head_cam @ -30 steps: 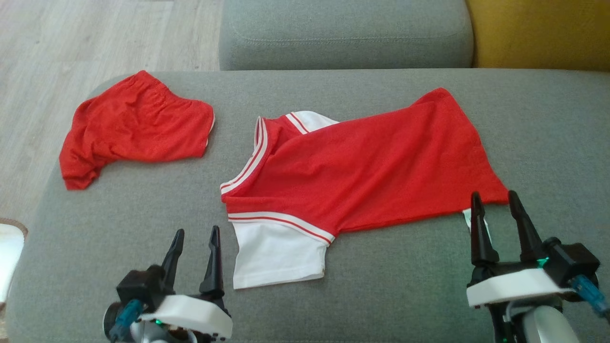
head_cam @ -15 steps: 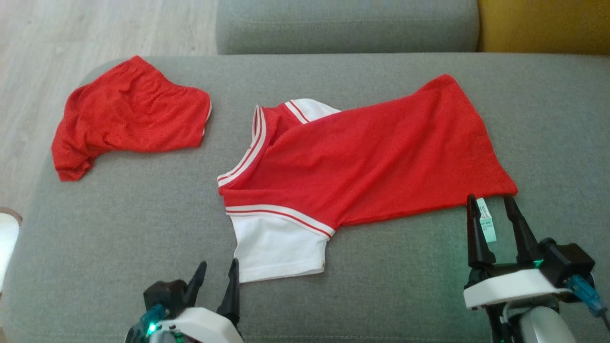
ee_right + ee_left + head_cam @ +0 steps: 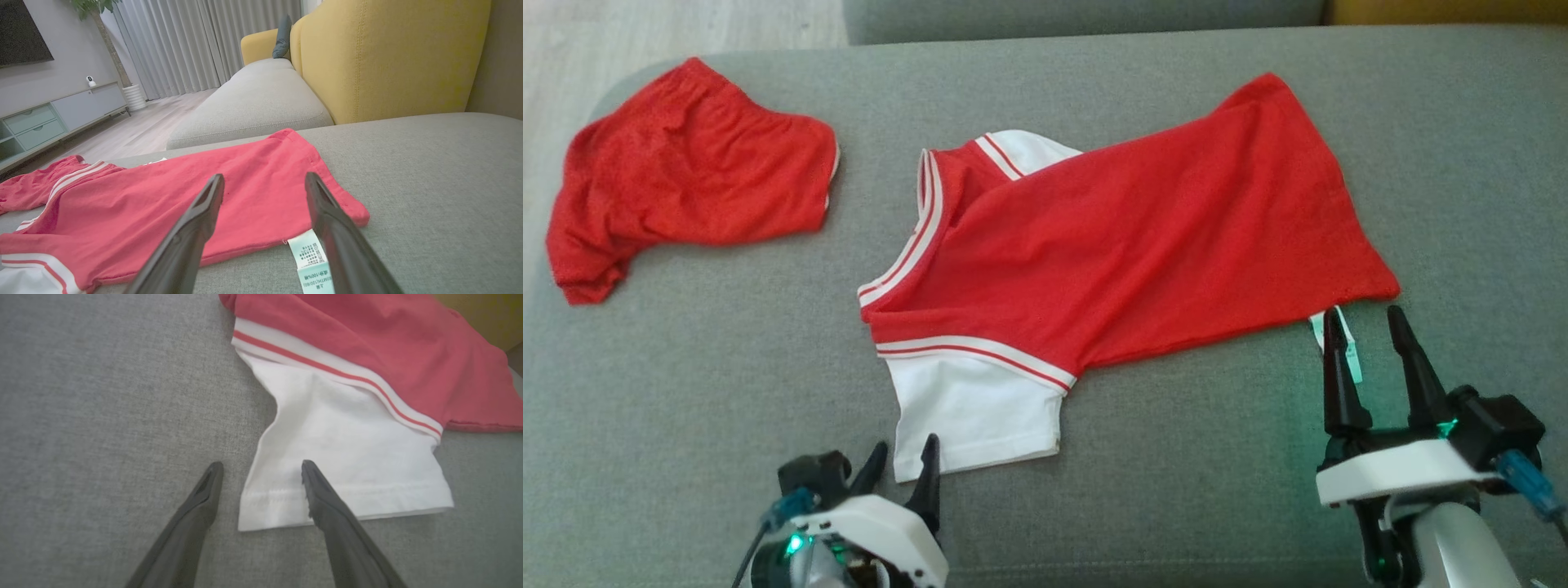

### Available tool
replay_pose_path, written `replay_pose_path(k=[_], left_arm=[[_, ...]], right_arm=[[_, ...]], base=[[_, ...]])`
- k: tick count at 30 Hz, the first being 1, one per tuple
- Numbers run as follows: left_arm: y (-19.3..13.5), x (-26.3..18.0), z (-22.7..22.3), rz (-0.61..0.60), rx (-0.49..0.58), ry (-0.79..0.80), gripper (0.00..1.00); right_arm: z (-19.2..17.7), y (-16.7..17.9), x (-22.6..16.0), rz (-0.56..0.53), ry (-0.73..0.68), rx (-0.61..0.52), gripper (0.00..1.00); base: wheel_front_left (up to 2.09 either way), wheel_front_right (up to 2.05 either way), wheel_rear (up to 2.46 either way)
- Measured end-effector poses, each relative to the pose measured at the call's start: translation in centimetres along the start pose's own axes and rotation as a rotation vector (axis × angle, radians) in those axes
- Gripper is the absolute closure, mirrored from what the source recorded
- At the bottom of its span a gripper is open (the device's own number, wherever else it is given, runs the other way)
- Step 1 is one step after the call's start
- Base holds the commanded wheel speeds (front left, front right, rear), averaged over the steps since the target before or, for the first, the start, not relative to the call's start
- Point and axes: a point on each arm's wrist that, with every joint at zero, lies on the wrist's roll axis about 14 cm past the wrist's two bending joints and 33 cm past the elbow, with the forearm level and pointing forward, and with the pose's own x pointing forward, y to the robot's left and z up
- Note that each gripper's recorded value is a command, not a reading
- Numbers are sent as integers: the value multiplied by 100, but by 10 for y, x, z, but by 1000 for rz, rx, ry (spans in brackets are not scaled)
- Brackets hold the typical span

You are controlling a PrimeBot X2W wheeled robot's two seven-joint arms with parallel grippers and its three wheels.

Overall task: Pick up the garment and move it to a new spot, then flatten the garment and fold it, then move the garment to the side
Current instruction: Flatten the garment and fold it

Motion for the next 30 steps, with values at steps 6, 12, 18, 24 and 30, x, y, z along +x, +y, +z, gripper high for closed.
replay_pose_path(k=[6, 12, 18, 24, 30], left_arm=[[0, 11, -5, -3, 23, 54, 81], [-4, 13, 2, -25, 27, 36, 100], [3, 8, 42, 5, 8, -122, 100], [26, -7, 73, 74, 5, -229, 100], [41, -22, 70, 126, -17, -231, 100]], right_arm=[[-4, -6, 0, -19, 13, 0, 0], [-11, -16, 2, -46, 32, 2, 0], [-16, -43, 6, -122, 70, -37, 0], [-32, -56, 16, -161, 162, -50, 0], [-62, -50, 23, -150, 291, -35, 0]], base=[[0, 0, 0], [0, 0, 0], [0, 0, 0], [0, 0, 0], [0, 0, 0]])
